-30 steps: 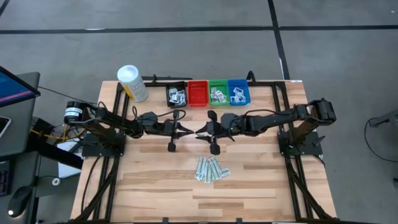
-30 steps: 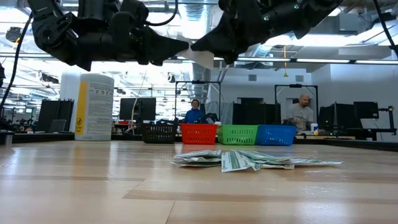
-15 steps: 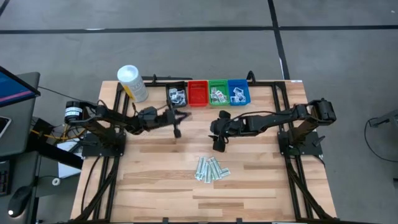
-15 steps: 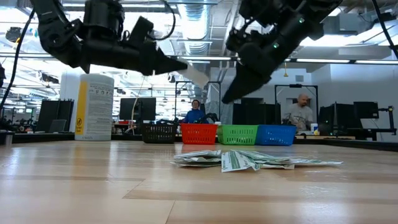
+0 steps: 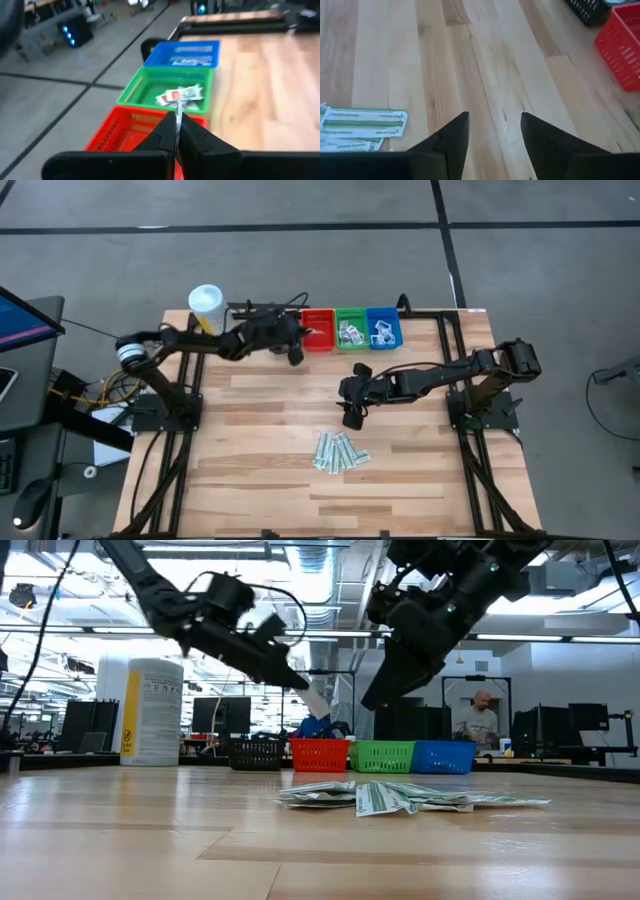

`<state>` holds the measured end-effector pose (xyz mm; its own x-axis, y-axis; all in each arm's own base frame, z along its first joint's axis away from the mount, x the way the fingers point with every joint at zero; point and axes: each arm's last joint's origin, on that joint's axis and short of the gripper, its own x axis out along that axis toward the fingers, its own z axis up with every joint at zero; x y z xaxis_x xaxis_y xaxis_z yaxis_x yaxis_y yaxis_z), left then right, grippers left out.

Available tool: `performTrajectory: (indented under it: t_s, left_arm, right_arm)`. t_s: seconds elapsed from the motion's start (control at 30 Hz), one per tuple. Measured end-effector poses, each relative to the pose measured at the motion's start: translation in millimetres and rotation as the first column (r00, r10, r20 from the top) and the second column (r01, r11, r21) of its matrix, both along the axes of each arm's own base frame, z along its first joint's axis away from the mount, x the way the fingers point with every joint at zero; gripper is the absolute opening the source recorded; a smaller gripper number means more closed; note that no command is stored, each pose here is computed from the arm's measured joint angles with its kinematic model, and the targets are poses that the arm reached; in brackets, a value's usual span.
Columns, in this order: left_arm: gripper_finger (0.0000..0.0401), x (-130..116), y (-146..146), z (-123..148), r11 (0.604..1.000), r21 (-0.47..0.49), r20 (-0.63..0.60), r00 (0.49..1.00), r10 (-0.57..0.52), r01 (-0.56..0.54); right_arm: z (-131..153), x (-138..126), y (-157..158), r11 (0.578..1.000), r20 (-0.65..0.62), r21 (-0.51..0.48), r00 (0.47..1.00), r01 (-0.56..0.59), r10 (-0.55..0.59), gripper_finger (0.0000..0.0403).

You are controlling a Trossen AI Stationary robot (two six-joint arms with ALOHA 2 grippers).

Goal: Pick & Place First Aid Supplies
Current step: Put the green bandage pack into the red bin

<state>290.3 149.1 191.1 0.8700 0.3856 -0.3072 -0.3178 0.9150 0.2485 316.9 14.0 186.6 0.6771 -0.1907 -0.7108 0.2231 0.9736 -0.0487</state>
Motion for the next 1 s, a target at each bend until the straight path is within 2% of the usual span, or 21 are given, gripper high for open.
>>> performTrajectory:
  t_s: [0.33, 0.67, 0.83, 1.0]
  left_arm:
    - [0.0009, 29, 30, -36, 0.998, -0.006, -0.112, 0.992, 0.063, -0.064]
    - [0.0012, 32, 32, -38, 0.996, 0.001, -0.110, 0.990, 0.085, -0.085]
    - [0.0039, 32, 32, -39, 0.997, 0.030, -0.129, 0.989, 0.073, -0.070]
    - [0.0085, 31, 27, -45, 0.999, -0.029, -0.181, 0.983, 0.039, -0.045]
  right_arm:
    - [0, 0, 0, 1.000, 0.002, -0.001, 1.000, -0.001, 0.001, 0.0155]
    - [0, 0, 0, 1.000, 0.001, -0.002, 1.000, -0.002, 0.002, 0.0143]
    - [0, 0, 1, 1.000, 0.004, 0.012, 1.000, -0.016, 0.016, 0.0143]
    - [0, 0, 3, 0.999, 0.005, 0.024, 1.000, -0.029, 0.029, 0.0150]
